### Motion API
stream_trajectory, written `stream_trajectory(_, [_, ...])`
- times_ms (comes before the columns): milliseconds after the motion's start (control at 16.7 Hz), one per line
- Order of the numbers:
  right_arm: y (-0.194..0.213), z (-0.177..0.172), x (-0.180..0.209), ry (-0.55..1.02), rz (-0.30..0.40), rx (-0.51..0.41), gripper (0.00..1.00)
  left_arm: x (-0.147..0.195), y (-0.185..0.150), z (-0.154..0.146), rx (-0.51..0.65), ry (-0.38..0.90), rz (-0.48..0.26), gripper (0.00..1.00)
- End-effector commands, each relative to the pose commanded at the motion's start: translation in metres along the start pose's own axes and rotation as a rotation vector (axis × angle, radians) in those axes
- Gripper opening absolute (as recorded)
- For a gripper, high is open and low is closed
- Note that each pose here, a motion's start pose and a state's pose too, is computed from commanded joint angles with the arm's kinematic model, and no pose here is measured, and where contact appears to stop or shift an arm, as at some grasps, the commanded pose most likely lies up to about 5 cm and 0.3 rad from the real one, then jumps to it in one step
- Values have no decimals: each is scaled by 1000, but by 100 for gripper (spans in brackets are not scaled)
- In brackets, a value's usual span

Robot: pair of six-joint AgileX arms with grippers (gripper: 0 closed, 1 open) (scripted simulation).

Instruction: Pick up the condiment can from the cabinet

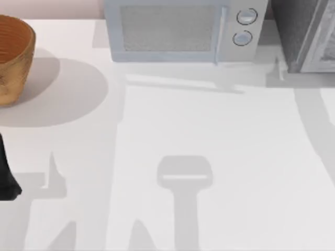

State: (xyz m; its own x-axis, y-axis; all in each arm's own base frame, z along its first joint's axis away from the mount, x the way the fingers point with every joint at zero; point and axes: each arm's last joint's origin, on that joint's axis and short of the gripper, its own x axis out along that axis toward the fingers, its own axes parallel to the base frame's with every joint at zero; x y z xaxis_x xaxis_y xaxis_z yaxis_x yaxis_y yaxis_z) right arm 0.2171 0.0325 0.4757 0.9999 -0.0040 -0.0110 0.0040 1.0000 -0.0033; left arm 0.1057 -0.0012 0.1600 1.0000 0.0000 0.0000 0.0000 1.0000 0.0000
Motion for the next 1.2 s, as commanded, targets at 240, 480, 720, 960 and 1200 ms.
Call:
stream_trajectory(240, [11,28,30,-9,2,2,100,0,0,0,0,0,0,100])
stream_trajectory(480, [15,35,39,-11,4,3,100,0,0,0,0,0,0,100])
stream_trajectory(720, [14,35,39,-14,0,4,100,0,0,0,0,0,0,100])
stream_trajectory(960, [17,41,69,-24,-7,5,100,0,0,0,0,0,0,100])
stream_trajectory(1200, [24,34,121,-14,-6,2,100,0,0,0,0,0,0,100])
